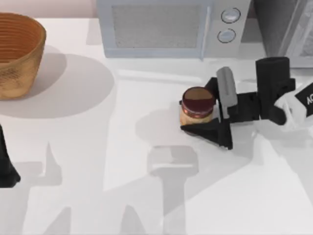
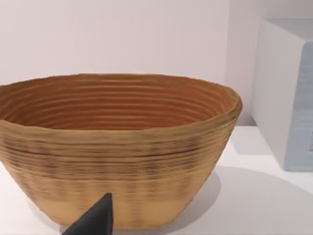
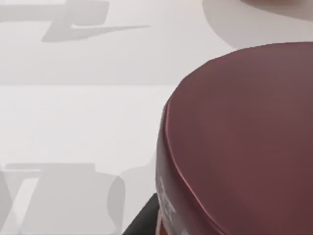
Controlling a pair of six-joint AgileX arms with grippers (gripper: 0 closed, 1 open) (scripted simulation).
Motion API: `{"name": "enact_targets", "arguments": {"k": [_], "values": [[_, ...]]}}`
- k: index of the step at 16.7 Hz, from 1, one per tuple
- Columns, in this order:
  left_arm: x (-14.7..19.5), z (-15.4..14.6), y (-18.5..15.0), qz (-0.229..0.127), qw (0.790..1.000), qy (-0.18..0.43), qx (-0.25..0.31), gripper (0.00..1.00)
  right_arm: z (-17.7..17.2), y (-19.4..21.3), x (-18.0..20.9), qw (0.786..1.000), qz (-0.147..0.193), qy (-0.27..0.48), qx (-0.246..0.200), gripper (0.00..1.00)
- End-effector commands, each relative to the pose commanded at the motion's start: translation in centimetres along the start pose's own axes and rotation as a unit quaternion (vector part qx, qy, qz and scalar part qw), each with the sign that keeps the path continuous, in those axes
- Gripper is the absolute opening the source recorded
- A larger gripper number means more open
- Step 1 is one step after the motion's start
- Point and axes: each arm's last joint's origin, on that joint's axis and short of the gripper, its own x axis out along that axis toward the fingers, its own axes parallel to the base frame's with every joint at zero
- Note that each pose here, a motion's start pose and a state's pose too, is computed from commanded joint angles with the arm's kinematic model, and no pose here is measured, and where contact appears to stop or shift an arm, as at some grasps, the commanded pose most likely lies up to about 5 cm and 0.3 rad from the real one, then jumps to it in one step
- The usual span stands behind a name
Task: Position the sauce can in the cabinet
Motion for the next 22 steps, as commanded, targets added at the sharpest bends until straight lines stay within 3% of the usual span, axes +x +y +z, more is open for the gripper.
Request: {"name": "enact_targets", "arguments": {"k": [3, 13, 19, 22], "values": [[0.0, 0.0, 0.0, 0.0, 1.0, 0.0, 0.0, 1.0, 1.5, -0.4, -0.3, 1.0, -0.003, -0.001, -0.009, 0.0], [0.0, 0.0, 0.0, 0.0, 1.0, 0.0, 0.0, 1.0, 14.3, -0.1, -2.9, 1.0, 0.001, 0.0, 0.001, 0.0], [0.0, 0.0, 0.0, 0.0, 1.0, 0.0, 0.0, 1.0, 14.6, -0.1, -2.9, 1.0, 0.0, 0.0, 0.001, 0.0], [0.0, 0.0, 0.0, 0.0, 1.0, 0.0, 0.0, 1.0, 15.7, 0.8, -3.8, 1.0, -0.023, 0.008, -0.002, 0.0]]}}
